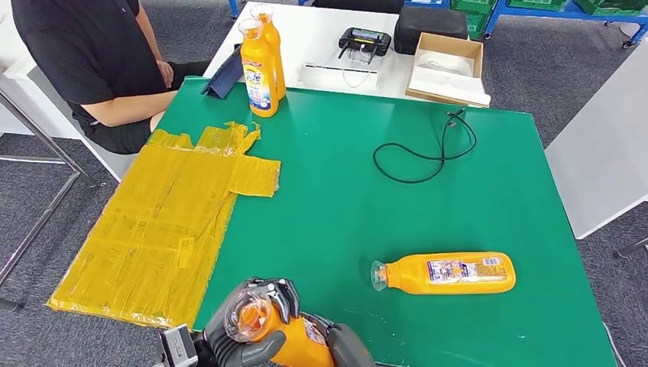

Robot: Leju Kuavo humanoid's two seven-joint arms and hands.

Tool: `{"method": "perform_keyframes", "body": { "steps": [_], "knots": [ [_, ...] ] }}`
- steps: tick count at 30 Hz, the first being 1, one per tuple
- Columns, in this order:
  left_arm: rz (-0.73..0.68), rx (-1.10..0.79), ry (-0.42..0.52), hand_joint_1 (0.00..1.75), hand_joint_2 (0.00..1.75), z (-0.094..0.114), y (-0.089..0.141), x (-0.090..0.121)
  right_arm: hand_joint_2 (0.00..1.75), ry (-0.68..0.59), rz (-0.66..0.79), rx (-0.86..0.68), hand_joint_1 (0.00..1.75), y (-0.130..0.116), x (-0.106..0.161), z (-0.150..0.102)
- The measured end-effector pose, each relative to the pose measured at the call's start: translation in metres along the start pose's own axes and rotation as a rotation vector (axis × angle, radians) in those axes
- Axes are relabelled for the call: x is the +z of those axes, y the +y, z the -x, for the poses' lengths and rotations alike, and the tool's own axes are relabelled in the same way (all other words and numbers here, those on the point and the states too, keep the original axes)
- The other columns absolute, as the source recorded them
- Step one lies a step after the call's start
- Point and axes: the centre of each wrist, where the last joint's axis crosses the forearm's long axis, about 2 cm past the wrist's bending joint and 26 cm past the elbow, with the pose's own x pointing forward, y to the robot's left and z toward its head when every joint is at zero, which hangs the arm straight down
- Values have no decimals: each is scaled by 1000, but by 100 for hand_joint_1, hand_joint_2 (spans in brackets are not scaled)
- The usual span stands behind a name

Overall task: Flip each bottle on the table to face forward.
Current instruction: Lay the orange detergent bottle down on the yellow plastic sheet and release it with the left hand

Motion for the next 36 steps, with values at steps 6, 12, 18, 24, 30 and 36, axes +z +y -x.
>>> {"method": "perform_keyframes", "body": {
  "steps": [6, 12, 18, 24, 30, 36],
  "knots": [
    [-6, -45, 4, 175, 175, 0, 0, 0, 131, -5, 19, 24, 0, -2, 0, -1],
    [-23, -356, 17, 175, 175, -4, 4, 2, 0, 14, 74, 65, 0, -11, 4, -7],
    [-38, -852, -3, 175, 175, -14, 4, 0, 0, -7, 172, 90, 0, -33, 10, -25],
    [-45, -1196, -32, 175, 175, -18, -2, 0, 0, -39, 261, 105, 0, -56, 18, -35],
    [-18, -1283, -35, 175, 175, -19, -4, -1, 0, -42, 301, 115, 0, -66, 22, -37],
    [121, -1510, 93, 175, 175, 5, 4, 0, 0, -31, 305, 108, 0, -81, 26, -28]
  ]
}}
